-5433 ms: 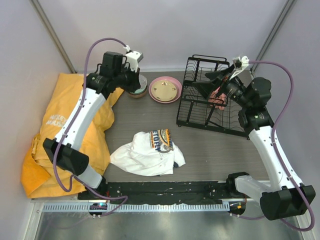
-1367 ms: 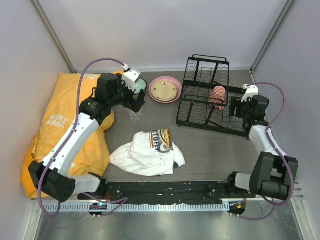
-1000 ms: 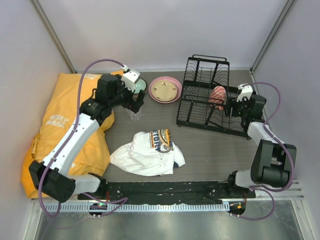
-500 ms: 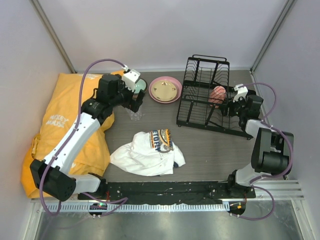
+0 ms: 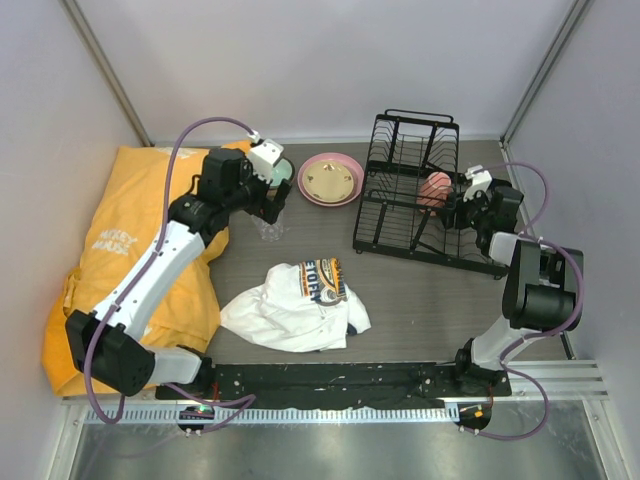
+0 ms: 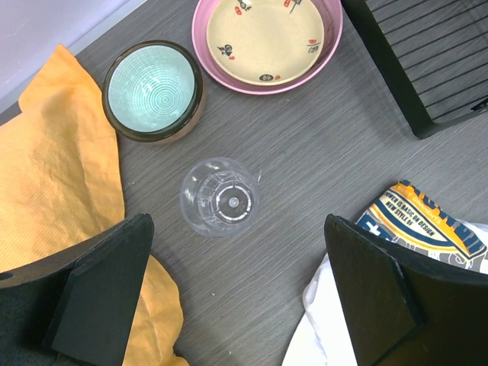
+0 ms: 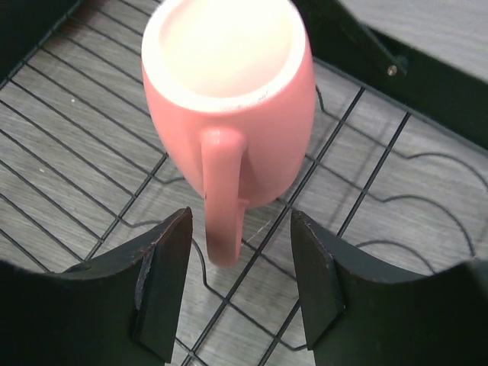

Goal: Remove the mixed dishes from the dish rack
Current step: Pick up the cup from the dish rack.

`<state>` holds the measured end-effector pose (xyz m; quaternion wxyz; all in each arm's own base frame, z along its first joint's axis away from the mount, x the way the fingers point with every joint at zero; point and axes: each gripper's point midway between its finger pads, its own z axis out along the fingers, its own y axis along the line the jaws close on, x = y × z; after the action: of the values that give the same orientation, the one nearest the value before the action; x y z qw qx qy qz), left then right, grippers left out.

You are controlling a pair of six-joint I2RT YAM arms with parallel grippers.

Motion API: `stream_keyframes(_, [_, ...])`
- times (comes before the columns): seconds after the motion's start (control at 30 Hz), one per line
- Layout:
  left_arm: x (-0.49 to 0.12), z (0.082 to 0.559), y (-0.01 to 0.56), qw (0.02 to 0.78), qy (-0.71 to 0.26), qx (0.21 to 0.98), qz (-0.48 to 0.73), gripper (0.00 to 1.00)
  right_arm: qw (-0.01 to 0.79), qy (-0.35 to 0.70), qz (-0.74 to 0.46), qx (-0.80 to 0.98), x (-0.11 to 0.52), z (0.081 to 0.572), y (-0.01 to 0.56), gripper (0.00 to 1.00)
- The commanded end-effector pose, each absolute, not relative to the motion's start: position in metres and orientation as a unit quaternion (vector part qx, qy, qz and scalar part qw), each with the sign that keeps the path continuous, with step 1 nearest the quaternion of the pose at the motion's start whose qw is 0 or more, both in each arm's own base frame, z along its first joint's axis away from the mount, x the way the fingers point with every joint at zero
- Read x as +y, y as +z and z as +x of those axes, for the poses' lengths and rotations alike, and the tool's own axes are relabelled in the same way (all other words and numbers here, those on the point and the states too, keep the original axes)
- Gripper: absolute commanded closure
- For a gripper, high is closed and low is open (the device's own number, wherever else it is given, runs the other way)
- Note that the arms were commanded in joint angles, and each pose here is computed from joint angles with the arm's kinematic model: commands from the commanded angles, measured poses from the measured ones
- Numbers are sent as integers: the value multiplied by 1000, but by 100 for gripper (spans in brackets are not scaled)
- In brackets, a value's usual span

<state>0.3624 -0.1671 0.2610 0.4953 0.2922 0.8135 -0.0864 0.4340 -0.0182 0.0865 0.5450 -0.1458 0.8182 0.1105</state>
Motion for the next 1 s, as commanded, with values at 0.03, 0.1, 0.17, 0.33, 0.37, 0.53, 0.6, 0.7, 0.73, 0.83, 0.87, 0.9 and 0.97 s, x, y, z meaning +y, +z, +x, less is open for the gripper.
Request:
stream_keyframes(0.03, [-167, 374, 273, 520, -76, 800, 289, 0, 582, 100, -169, 789, -22, 457, 118, 43])
stream_keyframes(0.1, [-166, 375, 273, 520, -76, 801, 288, 0, 570, 106, -168, 797, -22, 458, 111, 45])
stream_keyframes(0.17, [-166, 375, 274, 520, -75, 800, 288, 0, 565, 108, -167, 801, -23, 461, 111, 47])
stream_keyframes(0.33, [-166, 375, 273, 520, -74, 801, 288, 0, 556, 113, -168, 806, -22, 464, 110, 48])
stream_keyframes(0.37, [-166, 375, 274, 521, -74, 800, 288, 1, 550, 116, -168, 810, -22, 463, 107, 48])
stream_keyframes(0.53, [-166, 375, 274, 520, -76, 800, 289, 0, 536, 121, -173, 818, -20, 463, 102, 48])
stream_keyframes(0.6, [-167, 374, 274, 520, -76, 800, 290, 0, 533, 122, -174, 819, -19, 464, 102, 48])
stream_keyframes(0.7, [-168, 374, 274, 519, -78, 800, 291, 0, 528, 123, -176, 821, -18, 465, 100, 48])
stream_keyframes(0.73, [-167, 374, 273, 518, -77, 801, 290, 0, 527, 123, -175, 823, -19, 466, 99, 48])
stream_keyframes(0.83, [-167, 375, 272, 517, -78, 801, 290, 0, 525, 122, -177, 823, -18, 469, 99, 48])
stream_keyframes(0.87, [-167, 375, 272, 517, -78, 801, 290, 0, 523, 123, -177, 824, -17, 469, 98, 49])
stream_keyframes(0.9, [-168, 375, 272, 517, -79, 801, 290, 0, 521, 124, -178, 825, -17, 469, 97, 49])
stream_keyframes(0.97, [-168, 375, 270, 515, -79, 802, 290, 0, 521, 124, -178, 826, -17, 469, 97, 50])
